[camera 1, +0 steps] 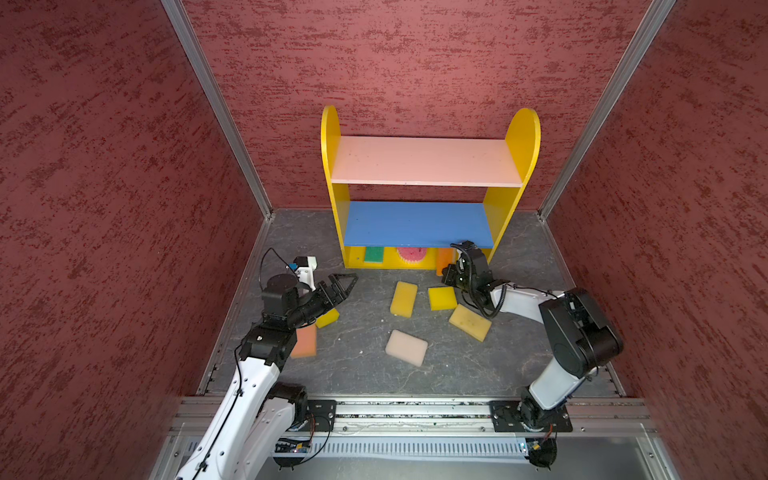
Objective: Place and organize the cleaning sponges onto the shelf
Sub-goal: 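Carry the orange sponge under the blue board while the left gripper draws back, then lower the orange sponge beside the flower sponge and open the right gripper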
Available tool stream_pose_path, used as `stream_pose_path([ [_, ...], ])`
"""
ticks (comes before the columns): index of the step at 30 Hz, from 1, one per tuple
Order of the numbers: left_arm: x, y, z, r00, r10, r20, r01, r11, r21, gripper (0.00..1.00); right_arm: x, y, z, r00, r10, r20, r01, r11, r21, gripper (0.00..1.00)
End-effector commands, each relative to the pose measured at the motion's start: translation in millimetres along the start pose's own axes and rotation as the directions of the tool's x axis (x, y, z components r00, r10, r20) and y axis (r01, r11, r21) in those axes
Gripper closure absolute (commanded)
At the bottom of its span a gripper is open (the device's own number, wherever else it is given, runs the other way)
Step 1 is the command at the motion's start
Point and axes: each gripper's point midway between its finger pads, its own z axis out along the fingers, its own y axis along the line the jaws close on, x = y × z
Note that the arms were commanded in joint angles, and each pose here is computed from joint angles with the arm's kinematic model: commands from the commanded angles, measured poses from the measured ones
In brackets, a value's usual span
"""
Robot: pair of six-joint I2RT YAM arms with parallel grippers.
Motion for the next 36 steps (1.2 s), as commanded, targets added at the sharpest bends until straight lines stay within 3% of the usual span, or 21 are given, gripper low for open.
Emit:
stream_pose_path([
  [1, -0.9, -0.8, -0.9, 1.000, 0.014, -0.006, -0.014, 1.000, 0.000, 0.04, -21.5, 2.0, 9.2, 0.997, -0.019, 0.075, 0.018, 1.000, 0.008, 0.92],
  [7, -2.4, 2.5, 4.4, 1.000, 0.012, -0.011, -0.012, 1.000, -0.003, 0.04, -25.0, -3.0, 21.6, 0.996, -0.041, 0.081, 0.037, 0.998, 0.044, 0.90],
  [12, -2.8, 6.9, 8.9, 1.000, 0.000, -0.017, 0.000, 1.000, -0.007, 0.04, -25.0, -5.2, 32.3, 0.996, -0.065, 0.065, 0.061, 0.996, 0.062, 0.82],
  [20, -5.0, 6.6, 10.7, 1.000, -0.004, -0.019, 0.004, 1.000, -0.006, 0.04, -18.8, -25.3, 36.6, 0.995, -0.066, 0.070, 0.055, 0.988, 0.142, 0.61],
  [27, -4.9, 5.3, 10.0, 1.000, -0.008, -0.021, 0.008, 1.000, -0.002, 0.04, -15.1, -31.6, 29.6, 0.995, -0.067, 0.071, 0.054, 0.984, 0.167, 0.56],
  [36, -6.0, 0.7, 7.7, 1.000, -0.015, -0.018, 0.015, 1.000, 0.011, 0.04, -15.0, -37.6, 2.3, 0.994, -0.061, 0.088, 0.043, 0.981, 0.191, 0.36],
])
